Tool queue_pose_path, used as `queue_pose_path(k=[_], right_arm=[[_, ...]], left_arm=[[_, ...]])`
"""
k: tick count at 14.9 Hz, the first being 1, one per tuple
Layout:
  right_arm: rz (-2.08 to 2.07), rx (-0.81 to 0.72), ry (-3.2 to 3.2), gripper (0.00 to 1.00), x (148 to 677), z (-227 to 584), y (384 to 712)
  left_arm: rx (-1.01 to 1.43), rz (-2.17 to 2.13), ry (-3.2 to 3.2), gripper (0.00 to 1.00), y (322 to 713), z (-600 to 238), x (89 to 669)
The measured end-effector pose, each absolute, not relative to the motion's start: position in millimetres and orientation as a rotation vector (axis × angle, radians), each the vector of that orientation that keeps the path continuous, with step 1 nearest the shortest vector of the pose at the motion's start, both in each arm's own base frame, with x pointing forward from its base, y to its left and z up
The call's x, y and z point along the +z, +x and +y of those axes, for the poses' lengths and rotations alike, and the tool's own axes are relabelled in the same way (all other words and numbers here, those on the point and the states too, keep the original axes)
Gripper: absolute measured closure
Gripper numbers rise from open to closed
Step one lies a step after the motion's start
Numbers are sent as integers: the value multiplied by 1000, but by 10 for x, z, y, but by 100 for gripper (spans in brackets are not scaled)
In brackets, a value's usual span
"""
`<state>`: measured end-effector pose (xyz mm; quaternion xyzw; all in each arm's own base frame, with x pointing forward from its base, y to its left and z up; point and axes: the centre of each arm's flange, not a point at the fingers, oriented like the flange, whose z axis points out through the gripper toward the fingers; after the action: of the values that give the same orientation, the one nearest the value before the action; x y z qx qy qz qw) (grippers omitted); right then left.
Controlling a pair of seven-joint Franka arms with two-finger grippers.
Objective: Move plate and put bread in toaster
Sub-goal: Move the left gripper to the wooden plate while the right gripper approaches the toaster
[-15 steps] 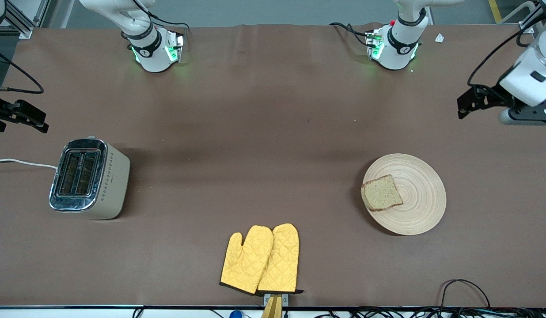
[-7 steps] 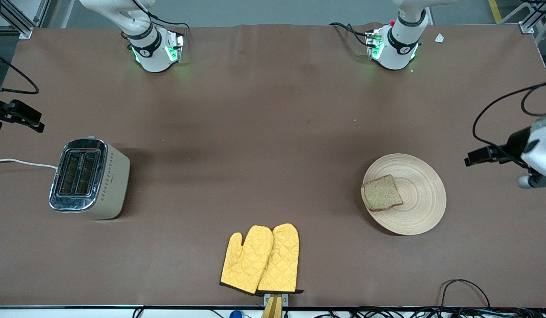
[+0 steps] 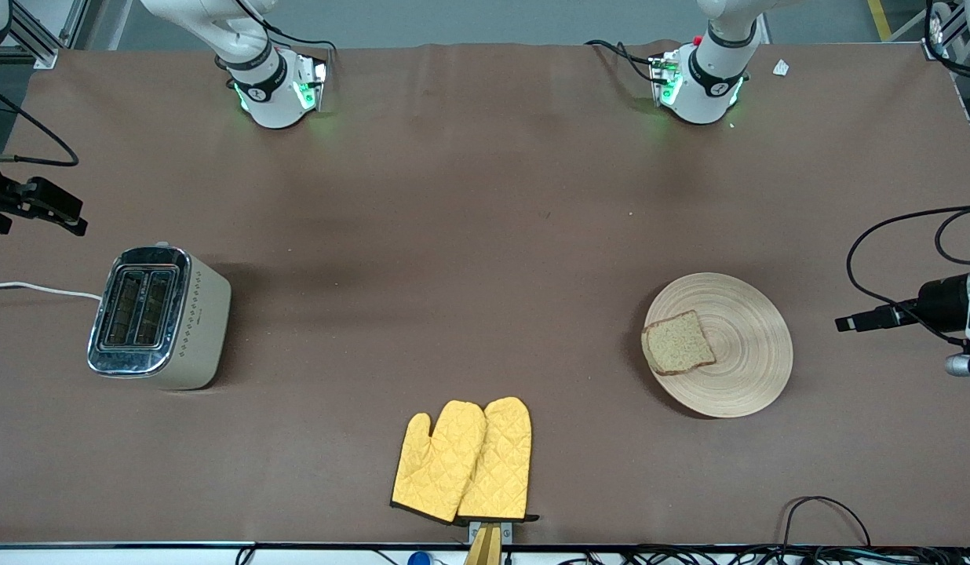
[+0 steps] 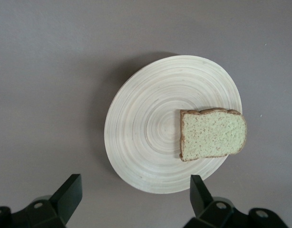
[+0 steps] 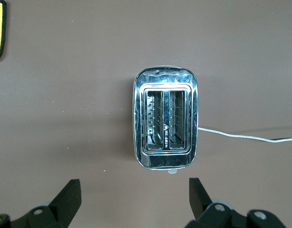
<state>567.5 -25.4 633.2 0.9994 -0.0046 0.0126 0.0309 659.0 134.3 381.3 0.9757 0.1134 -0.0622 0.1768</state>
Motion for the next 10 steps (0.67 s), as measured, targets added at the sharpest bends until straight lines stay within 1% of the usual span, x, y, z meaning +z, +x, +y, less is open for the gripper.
queue_pose_path(k=[5,10], right_arm=[[74,49,3299,0,6340,276,5681],[79,-21,3539,0,6162,575,5780]], left_arm=[[-165,268,2587,0,6504,1928,3064],[-132,162,2512,2,6416,2195,2474]])
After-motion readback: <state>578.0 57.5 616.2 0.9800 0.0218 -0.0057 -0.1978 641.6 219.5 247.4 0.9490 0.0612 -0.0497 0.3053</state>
